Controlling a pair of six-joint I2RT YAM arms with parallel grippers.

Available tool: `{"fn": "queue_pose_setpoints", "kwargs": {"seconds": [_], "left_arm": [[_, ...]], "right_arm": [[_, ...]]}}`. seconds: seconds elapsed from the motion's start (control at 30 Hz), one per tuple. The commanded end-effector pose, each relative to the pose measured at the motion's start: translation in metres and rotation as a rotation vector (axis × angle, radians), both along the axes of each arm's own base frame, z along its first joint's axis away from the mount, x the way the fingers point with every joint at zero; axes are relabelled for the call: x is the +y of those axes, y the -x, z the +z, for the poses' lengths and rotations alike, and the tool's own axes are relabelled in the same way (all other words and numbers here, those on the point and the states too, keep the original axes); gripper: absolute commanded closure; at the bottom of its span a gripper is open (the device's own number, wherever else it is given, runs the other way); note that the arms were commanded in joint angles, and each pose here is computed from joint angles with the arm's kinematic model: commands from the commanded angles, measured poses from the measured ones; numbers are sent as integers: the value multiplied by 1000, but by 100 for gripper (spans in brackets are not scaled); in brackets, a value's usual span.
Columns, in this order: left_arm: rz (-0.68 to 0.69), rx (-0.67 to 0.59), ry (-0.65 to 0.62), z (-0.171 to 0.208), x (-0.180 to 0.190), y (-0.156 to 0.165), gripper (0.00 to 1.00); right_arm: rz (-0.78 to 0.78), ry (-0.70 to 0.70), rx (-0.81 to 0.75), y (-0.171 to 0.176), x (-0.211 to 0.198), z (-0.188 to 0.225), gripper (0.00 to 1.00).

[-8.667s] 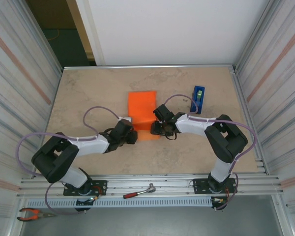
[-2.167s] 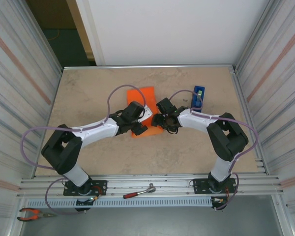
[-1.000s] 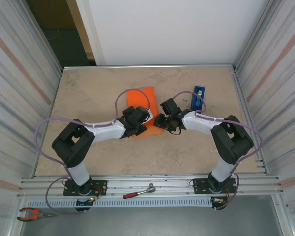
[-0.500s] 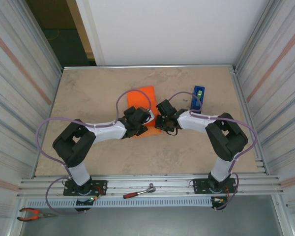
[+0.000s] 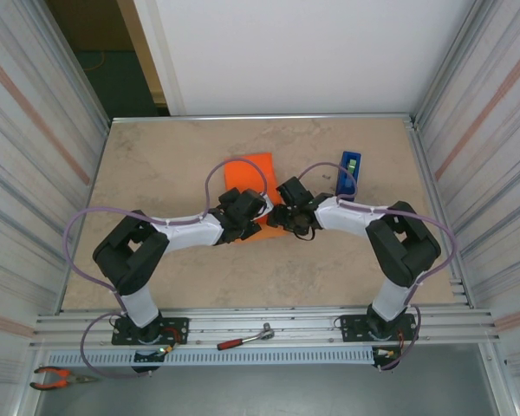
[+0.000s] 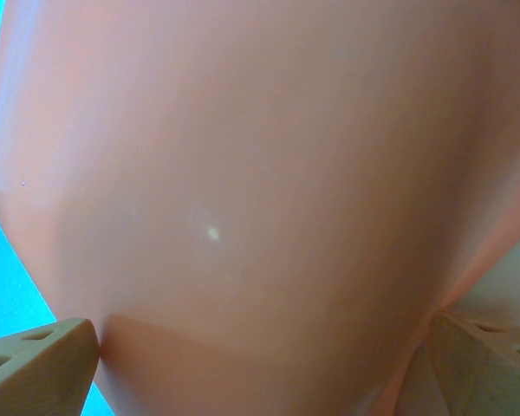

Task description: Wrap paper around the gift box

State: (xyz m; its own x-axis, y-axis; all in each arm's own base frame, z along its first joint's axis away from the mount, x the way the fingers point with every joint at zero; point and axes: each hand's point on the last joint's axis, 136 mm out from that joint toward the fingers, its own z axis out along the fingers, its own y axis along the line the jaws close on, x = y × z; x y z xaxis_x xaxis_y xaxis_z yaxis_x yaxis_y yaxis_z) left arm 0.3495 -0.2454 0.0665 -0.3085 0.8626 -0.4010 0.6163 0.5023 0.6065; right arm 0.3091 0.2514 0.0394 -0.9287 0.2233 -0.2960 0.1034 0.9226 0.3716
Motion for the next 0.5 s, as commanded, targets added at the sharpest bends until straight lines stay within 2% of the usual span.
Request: {"fn": "queue_pose_setpoints", "kwargs": {"seconds": [0.0,0.47], "left_arm": [[14,-7,-2,-1,1,0,3],[14,-1,21,4,-2,1,3]], "right_arm": [[-10,-6,-8,9,-14,8,33],[-13,-69,-1,12,-14,2,41]]}}
